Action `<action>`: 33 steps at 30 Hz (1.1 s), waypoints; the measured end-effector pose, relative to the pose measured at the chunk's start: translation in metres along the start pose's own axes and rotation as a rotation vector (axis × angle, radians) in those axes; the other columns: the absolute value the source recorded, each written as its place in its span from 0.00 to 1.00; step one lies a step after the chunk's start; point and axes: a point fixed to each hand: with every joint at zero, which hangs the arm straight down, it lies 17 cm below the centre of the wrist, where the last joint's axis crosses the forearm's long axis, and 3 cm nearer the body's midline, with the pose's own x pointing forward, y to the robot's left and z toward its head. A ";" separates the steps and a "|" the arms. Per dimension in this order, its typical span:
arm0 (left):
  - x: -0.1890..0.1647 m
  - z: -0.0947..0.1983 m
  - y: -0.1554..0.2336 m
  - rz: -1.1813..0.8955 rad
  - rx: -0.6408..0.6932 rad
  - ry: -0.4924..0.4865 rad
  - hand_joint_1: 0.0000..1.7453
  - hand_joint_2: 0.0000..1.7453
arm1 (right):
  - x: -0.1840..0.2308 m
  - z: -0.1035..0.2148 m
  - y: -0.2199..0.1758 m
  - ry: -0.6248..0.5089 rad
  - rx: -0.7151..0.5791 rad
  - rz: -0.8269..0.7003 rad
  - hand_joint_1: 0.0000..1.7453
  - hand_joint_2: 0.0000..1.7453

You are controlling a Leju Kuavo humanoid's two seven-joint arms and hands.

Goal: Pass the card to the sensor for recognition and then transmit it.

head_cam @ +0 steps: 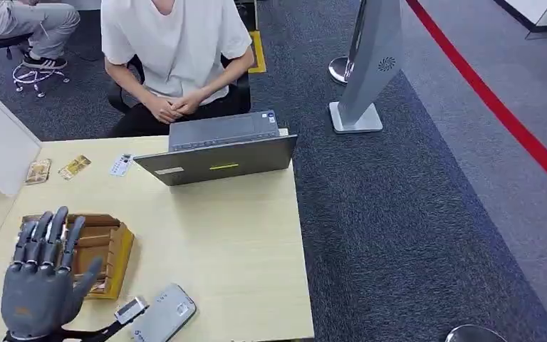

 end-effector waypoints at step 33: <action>0.016 0.167 -0.040 0.482 -0.871 -0.282 0.00 1.00 | -0.001 0.000 0.001 0.009 0.007 -0.091 0.00 1.00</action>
